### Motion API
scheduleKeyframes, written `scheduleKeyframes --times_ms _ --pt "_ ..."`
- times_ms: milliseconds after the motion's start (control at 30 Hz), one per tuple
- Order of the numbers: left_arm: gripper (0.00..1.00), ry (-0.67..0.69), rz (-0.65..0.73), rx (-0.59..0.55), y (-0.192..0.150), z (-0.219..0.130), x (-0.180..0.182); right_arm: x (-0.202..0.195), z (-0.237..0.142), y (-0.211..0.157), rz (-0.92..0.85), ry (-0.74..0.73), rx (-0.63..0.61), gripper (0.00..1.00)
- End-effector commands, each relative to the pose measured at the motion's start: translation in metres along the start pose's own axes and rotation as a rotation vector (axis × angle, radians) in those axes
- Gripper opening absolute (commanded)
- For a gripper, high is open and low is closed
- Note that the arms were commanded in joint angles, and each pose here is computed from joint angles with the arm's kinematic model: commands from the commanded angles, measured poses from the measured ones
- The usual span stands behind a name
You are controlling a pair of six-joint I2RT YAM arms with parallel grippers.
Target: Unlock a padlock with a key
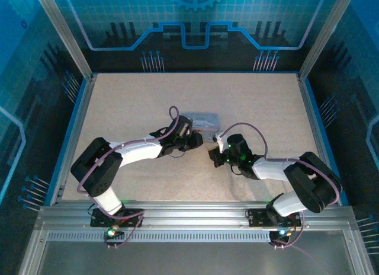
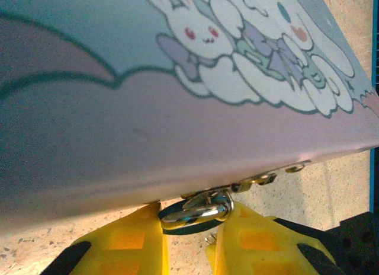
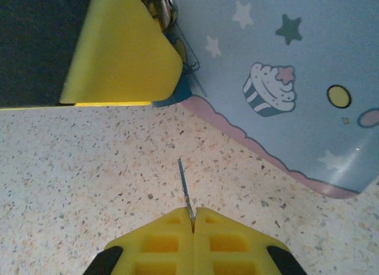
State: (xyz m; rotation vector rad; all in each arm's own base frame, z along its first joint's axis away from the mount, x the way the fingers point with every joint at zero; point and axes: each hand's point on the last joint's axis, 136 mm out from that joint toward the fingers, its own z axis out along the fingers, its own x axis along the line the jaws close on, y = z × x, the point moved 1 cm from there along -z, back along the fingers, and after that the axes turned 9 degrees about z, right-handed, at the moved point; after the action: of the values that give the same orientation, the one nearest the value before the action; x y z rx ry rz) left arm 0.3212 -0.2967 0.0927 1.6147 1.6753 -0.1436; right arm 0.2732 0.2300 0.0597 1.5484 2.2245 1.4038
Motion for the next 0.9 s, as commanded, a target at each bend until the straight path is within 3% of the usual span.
scheduleKeyframes --times_ms 0,867 --pt "0.21 -0.096 0.008 -0.084 0.024 -0.016 -0.033 0.011 0.006 0.015 -0.005 0.039 -0.052 0.00" --pt "0.20 -0.094 0.005 -0.080 0.022 -0.015 -0.031 0.008 0.015 0.027 0.035 0.092 -0.088 0.00"
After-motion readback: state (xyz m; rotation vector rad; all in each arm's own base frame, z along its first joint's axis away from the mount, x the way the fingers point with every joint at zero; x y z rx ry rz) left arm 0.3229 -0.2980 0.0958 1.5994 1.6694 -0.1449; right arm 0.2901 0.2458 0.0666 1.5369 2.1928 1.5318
